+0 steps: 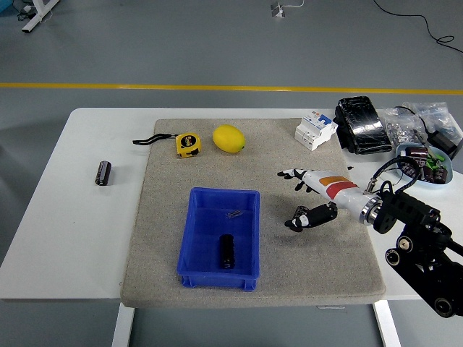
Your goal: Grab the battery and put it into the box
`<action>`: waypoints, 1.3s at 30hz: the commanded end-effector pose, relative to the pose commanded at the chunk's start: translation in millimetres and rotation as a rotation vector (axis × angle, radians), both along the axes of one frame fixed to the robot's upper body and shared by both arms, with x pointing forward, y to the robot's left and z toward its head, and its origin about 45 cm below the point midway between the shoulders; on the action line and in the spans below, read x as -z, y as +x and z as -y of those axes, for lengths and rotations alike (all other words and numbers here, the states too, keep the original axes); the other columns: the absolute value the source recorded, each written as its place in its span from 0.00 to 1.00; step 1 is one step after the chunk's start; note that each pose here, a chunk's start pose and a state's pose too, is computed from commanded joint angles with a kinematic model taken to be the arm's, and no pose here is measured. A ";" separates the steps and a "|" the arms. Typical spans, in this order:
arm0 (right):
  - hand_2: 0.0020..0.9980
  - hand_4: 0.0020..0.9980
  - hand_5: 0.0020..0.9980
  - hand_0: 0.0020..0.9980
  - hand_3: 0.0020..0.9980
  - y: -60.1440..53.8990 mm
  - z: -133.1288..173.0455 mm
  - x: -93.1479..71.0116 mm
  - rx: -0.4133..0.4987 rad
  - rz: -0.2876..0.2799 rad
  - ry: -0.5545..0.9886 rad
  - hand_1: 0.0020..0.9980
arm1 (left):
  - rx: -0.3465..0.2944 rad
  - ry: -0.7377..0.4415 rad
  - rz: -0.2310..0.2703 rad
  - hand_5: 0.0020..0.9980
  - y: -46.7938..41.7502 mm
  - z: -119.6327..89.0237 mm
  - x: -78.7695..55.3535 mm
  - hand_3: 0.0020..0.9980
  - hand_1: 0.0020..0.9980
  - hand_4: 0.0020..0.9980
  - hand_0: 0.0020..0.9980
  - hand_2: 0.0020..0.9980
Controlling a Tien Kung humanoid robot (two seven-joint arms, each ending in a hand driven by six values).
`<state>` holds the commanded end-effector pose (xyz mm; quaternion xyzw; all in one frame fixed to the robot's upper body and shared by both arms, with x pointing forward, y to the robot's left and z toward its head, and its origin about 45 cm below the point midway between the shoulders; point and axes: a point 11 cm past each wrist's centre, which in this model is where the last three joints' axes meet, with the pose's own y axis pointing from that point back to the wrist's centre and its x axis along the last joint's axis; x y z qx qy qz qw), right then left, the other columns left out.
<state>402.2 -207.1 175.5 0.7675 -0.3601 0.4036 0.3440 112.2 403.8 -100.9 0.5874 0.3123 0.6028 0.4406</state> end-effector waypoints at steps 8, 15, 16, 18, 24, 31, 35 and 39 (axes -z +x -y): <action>0.82 1.00 0.33 0.55 0.89 -2.7 -5.0 19.5 0.021 -0.040 0.042 0.64 | 0.007 0.005 -0.006 0.66 -1.0 0.6 0.3 0.63 0.70 0.66 0.75 0.75; 0.80 1.00 0.32 0.54 0.87 -0.5 2.4 30.4 0.063 -0.034 0.058 0.64 | 0.000 0.007 -0.006 0.66 -2.8 0.7 0.7 0.63 0.70 0.67 0.75 0.75; 0.80 1.00 0.32 0.54 0.87 -0.5 3.2 32.0 0.067 -0.032 0.060 0.64 | 0.000 0.007 -0.006 0.66 -2.9 0.9 0.7 0.63 0.70 0.67 0.75 0.75; 0.78 0.99 0.33 0.52 0.83 -0.7 4.8 34.8 0.072 -0.030 0.060 0.62 | 0.004 0.007 -0.008 0.66 -2.6 1.3 0.8 0.63 0.70 0.67 0.74 0.74; 0.77 0.98 0.32 0.50 0.81 -1.4 12.5 42.5 0.094 -0.033 0.064 0.61 | 0.009 0.005 -0.011 0.66 -2.6 2.8 1.2 0.63 0.70 0.67 0.74 0.74; 0.70 0.95 0.31 0.41 0.81 -4.0 19.7 48.1 0.112 -0.030 0.069 0.52 | 0.007 0.003 -0.010 0.66 -3.0 3.8 1.6 0.63 0.70 0.67 0.74 0.74; 0.59 0.89 0.27 0.32 0.80 -4.3 22.8 49.8 0.119 -0.029 0.066 0.43 | 0.007 0.001 -0.011 0.66 -3.6 4.3 1.9 0.63 0.70 0.66 0.74 0.74; 0.59 0.89 0.27 0.32 0.80 -4.8 25.5 52.0 0.126 -0.032 0.066 0.43 | 0.006 0.000 -0.011 0.66 -4.1 5.0 2.3 0.63 0.70 0.66 0.74 0.74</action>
